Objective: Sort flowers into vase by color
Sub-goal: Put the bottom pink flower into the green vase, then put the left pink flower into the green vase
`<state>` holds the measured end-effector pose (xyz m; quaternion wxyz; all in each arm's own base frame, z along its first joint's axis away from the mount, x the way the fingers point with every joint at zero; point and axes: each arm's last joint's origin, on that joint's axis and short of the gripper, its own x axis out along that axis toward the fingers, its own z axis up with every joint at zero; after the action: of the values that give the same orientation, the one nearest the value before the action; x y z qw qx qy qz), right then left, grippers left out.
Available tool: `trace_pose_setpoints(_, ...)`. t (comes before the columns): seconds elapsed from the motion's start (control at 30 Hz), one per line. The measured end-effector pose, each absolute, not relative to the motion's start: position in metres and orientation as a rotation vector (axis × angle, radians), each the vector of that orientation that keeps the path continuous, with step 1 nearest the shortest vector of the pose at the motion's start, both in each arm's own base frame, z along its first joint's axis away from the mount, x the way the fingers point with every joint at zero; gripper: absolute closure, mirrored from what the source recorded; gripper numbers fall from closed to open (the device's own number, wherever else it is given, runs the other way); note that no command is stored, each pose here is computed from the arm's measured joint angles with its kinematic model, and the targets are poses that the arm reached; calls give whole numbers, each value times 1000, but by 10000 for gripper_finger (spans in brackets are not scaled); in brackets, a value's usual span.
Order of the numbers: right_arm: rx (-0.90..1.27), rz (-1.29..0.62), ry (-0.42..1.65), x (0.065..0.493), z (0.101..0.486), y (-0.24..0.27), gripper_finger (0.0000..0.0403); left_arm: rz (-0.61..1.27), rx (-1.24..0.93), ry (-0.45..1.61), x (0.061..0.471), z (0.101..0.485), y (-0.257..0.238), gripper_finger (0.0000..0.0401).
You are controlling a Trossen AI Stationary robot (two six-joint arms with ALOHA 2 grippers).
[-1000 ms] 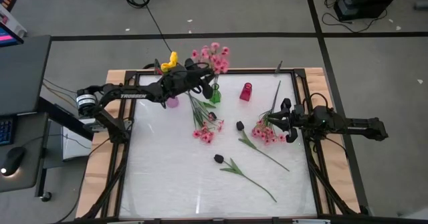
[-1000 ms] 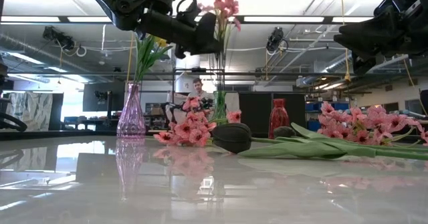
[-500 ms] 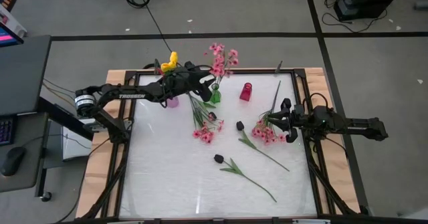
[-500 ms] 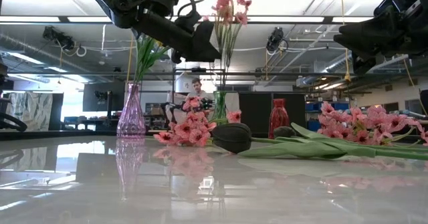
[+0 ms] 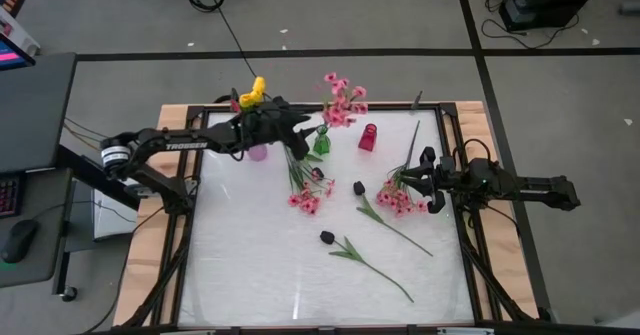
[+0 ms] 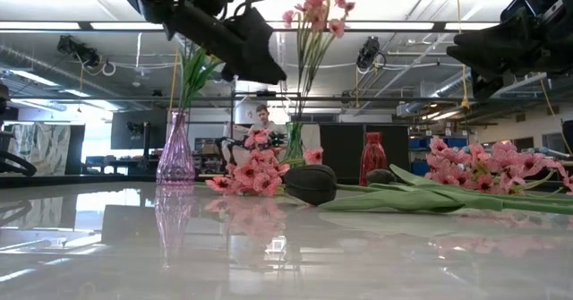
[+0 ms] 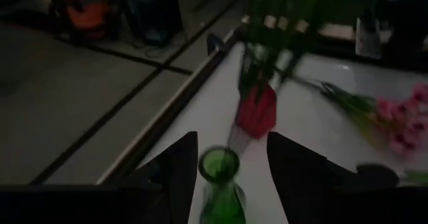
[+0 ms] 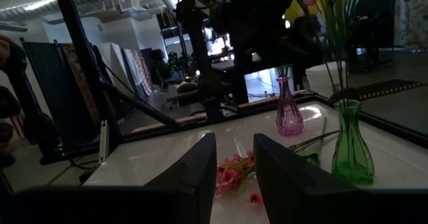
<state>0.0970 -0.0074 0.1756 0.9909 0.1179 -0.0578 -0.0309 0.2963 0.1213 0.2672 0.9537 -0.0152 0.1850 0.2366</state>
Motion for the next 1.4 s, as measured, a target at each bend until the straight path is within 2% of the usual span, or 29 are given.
trace_pose_setpoints(0.3,236,-61,-121,97,176,-7,292,468,-49,477,287,265,116,216)
trace_pose_setpoints(0.63,236,-60,-126,97,177,-7,292,296,-43,731,277,247,97,216)
trace_pose_setpoints(1.1,236,-60,-125,97,177,-7,292,-5,291,900,277,237,53,216)
trace_pose_setpoints(1.4,236,-60,-125,97,177,-7,292,-275,661,988,271,230,36,216)
